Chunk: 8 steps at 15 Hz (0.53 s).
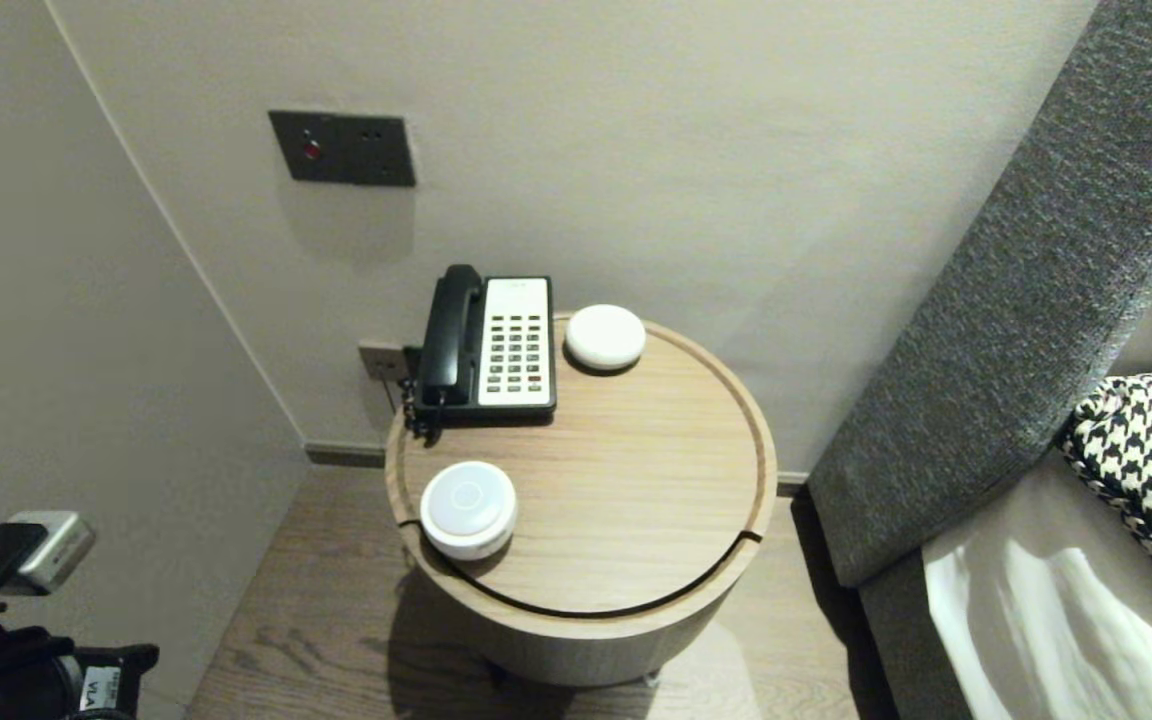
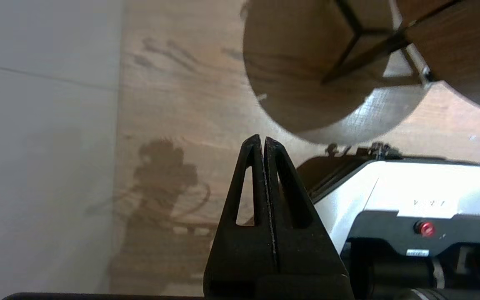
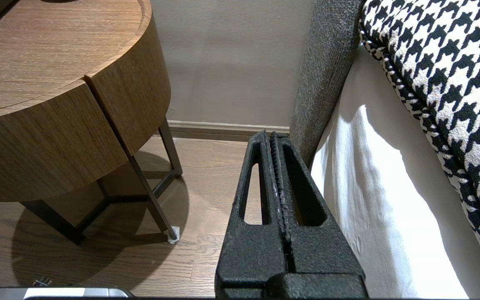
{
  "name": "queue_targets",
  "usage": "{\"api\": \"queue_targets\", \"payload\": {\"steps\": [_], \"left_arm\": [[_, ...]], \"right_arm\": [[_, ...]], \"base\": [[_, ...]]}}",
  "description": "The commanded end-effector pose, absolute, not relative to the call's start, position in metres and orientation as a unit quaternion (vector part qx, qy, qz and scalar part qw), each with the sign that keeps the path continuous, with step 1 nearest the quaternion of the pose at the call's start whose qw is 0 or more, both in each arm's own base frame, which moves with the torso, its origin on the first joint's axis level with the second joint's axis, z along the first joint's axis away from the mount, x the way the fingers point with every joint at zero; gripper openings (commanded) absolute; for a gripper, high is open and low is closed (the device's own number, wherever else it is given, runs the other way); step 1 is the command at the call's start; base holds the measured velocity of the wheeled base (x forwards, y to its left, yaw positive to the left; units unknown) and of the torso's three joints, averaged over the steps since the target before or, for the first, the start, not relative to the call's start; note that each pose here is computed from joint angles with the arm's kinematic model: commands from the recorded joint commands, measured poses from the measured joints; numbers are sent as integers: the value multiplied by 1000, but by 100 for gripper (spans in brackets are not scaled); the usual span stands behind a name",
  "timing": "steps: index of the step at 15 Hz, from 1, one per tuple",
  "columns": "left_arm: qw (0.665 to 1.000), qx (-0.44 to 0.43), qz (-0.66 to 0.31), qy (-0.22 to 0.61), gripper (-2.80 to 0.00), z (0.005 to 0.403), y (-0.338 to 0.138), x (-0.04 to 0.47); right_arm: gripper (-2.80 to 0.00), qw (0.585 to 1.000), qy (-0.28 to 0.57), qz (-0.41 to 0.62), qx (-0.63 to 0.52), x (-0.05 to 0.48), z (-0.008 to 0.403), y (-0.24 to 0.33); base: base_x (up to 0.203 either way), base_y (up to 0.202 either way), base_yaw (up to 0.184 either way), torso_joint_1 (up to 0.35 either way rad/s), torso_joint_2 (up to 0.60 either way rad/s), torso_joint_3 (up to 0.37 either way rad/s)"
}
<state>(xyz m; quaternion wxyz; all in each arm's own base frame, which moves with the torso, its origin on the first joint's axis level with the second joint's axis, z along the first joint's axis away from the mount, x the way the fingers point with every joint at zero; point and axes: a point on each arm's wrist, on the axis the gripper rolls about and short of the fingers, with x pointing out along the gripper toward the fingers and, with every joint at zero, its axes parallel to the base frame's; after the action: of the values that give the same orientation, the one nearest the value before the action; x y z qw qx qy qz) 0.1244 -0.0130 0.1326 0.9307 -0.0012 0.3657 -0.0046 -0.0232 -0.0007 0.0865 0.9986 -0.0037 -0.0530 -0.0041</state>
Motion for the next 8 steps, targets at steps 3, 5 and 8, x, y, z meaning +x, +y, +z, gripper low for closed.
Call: {"api": "queue_targets", "payload": {"steps": [3, 5, 8], "left_arm": [[950, -9, -2, 314, -280, 174, -7, 83], [958, -12, -4, 286, -280, 186, -5, 67], [963, -15, -9, 267, -280, 186, -2, 35]], "right_arm": [[-280, 999, -34, -4, -4, -20, 76, -1], [-280, 999, -34, -4, -4, -20, 76, -1], [-280, 999, -34, -4, -4, -20, 76, -1]], "base": [[0, 0, 0, 0, 0, 0], [0, 0, 0, 0, 0, 0], [0, 0, 0, 0, 0, 0]]}}
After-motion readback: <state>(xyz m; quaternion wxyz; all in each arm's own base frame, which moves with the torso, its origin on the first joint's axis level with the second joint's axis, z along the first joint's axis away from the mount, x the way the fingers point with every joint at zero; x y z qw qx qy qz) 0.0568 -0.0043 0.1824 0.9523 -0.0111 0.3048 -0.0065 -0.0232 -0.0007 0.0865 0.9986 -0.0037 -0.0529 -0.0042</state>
